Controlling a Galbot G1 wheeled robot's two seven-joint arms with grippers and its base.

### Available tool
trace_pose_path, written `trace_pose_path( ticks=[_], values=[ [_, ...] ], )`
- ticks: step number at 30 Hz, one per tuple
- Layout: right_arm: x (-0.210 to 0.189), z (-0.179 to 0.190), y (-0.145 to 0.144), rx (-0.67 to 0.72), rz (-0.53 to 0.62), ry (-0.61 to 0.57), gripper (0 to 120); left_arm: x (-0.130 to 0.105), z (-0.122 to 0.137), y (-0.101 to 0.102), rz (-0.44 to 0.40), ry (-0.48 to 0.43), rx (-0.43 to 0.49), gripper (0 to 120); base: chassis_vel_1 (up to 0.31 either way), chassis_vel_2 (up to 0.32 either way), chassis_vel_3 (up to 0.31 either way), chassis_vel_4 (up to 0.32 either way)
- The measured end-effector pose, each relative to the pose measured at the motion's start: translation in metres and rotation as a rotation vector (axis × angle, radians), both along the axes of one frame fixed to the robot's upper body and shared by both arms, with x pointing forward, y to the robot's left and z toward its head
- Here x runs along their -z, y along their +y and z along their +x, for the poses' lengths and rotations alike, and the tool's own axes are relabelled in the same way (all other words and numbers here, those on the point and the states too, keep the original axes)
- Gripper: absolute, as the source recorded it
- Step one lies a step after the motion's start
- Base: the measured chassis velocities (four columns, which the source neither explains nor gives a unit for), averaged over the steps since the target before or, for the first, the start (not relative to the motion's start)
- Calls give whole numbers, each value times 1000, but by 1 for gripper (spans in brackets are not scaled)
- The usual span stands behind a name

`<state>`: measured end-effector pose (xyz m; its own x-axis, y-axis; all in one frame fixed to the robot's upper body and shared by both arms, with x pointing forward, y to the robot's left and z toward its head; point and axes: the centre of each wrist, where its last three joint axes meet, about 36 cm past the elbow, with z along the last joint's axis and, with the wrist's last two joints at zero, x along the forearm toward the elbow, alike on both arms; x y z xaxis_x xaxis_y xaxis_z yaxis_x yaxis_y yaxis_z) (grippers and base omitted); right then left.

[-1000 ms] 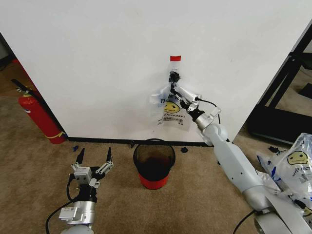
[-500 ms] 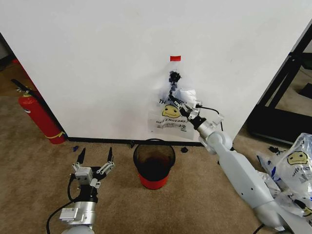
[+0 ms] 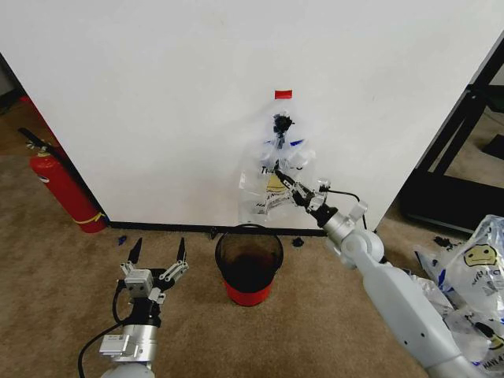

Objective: Pick up the garbage bag from the wall and place it over the trash bin.

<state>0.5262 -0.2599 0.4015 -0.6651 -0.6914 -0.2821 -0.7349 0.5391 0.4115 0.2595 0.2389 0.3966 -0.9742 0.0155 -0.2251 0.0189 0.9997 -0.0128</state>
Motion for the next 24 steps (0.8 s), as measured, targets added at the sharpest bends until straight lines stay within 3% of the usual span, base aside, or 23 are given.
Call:
trace_pose_path(
  ticks=[24],
  values=[
    [9,-94,-30,6,-94,-9,0,-9,2,-6,4,-20,46,100,0,0,0,0]
  ],
)
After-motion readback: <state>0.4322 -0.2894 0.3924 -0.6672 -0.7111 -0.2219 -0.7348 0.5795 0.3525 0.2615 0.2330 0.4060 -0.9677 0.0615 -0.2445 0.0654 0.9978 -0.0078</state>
